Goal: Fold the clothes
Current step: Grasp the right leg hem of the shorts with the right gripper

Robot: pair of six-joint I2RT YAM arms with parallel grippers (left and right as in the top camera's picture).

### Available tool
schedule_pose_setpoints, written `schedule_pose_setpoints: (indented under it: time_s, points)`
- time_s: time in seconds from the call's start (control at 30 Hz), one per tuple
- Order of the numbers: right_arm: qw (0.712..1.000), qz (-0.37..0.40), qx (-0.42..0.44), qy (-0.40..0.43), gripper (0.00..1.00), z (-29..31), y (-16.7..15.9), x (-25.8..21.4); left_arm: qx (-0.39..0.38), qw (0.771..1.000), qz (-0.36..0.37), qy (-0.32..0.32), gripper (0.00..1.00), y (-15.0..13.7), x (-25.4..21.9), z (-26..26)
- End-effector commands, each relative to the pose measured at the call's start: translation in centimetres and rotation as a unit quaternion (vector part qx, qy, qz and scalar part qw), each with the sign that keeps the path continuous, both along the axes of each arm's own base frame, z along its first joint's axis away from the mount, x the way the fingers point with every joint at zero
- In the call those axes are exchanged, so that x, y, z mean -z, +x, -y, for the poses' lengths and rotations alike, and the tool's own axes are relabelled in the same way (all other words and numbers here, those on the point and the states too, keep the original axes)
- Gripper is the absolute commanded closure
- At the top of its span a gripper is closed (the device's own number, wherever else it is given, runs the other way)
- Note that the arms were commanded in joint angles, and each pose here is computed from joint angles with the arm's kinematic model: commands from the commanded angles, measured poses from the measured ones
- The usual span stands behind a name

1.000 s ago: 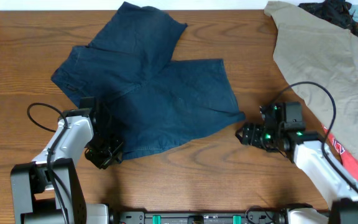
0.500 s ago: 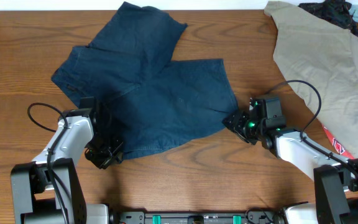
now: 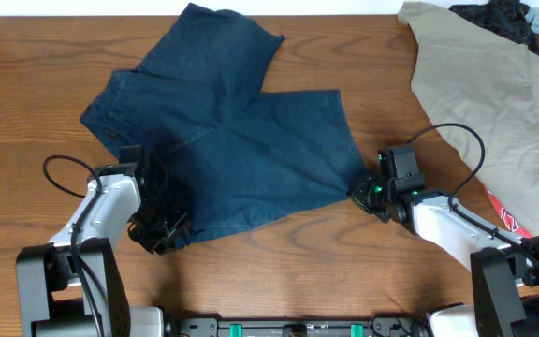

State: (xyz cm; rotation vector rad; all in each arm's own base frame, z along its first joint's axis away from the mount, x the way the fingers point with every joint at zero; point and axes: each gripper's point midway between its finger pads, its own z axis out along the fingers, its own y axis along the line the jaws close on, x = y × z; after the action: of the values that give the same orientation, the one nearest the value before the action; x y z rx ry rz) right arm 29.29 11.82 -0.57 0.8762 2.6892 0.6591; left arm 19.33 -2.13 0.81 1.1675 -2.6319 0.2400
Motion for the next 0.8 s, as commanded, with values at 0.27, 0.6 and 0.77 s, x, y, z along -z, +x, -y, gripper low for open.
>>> schedule_pose_setpoints:
  time_s: [0.27,0.6,0.77]
  points:
    - [0.997,-0.058,0.014,-0.058,0.99,2.3,-2.7,2.1,0.120,0.989,0.083,-0.015,0.56,2.4,-2.3,0.0]
    - [0.985,-0.110,0.039,-0.125,0.99,5.0,-5.2,3.1,0.179,0.970,0.160,0.034,0.55,2.4,-6.3,-0.3]
    - [0.976,-0.124,0.055,-0.171,0.99,7.0,-5.9,3.1,0.230,0.956,0.175,0.045,0.55,1.8,-7.2,1.4]
